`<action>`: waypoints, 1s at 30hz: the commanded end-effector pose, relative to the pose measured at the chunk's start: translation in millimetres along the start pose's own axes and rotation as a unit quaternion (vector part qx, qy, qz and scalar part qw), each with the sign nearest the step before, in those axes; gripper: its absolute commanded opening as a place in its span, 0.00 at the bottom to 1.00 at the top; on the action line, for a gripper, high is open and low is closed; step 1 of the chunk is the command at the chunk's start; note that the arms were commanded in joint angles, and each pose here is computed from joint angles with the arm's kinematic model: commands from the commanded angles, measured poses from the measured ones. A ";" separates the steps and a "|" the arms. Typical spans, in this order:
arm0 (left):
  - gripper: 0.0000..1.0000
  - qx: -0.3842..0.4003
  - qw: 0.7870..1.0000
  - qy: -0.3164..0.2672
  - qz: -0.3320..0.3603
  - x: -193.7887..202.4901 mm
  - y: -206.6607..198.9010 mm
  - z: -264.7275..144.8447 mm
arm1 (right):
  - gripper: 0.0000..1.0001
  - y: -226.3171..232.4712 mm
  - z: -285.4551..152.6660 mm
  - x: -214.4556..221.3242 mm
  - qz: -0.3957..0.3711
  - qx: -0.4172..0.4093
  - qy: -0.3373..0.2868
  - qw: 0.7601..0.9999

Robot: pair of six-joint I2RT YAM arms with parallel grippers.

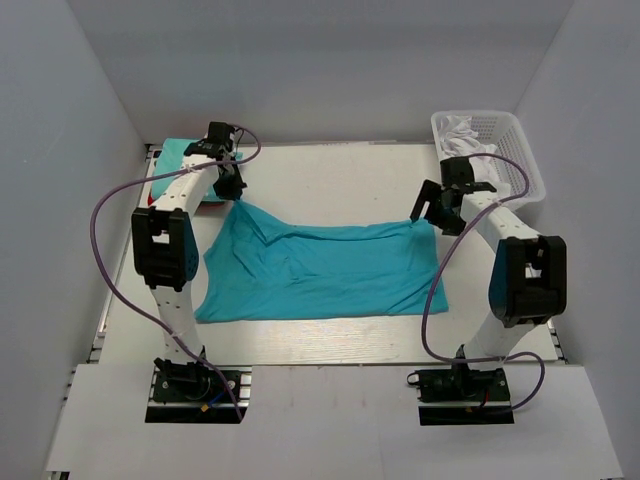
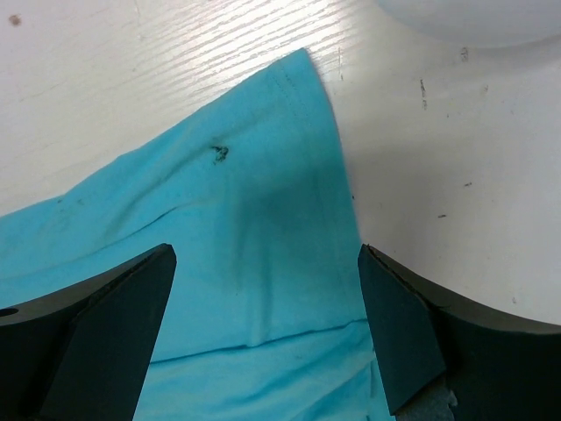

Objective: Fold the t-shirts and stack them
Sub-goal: Grap the side of the flattened tshirt furthest away from the robot with both arms

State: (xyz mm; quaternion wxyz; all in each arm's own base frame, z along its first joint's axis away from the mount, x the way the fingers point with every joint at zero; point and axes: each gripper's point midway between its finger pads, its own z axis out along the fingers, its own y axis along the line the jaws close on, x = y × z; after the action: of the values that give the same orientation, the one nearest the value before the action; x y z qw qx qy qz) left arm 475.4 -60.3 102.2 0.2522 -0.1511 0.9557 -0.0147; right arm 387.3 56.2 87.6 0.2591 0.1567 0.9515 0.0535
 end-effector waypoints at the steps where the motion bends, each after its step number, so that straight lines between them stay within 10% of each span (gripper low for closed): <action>1: 0.03 0.000 1.000 -0.003 0.003 -13.5 -0.8 -17.3 | 0.90 5.3 4.7 -15.7 -0.006 0.005 -0.017 1.000; 30: 0.00 0.036 0.998 0.044 -0.010 20.6 -9.2 -37.0 | 0.90 -12.9 90.3 -42.6 0.048 0.144 -0.134 0.979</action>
State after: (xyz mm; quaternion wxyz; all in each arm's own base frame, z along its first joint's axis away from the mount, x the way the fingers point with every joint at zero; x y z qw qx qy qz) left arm 442.8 -70.3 90.5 0.1791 -0.1529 0.9713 -0.0331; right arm 448.0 44.2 21.0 0.3290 0.2281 0.9142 -0.0640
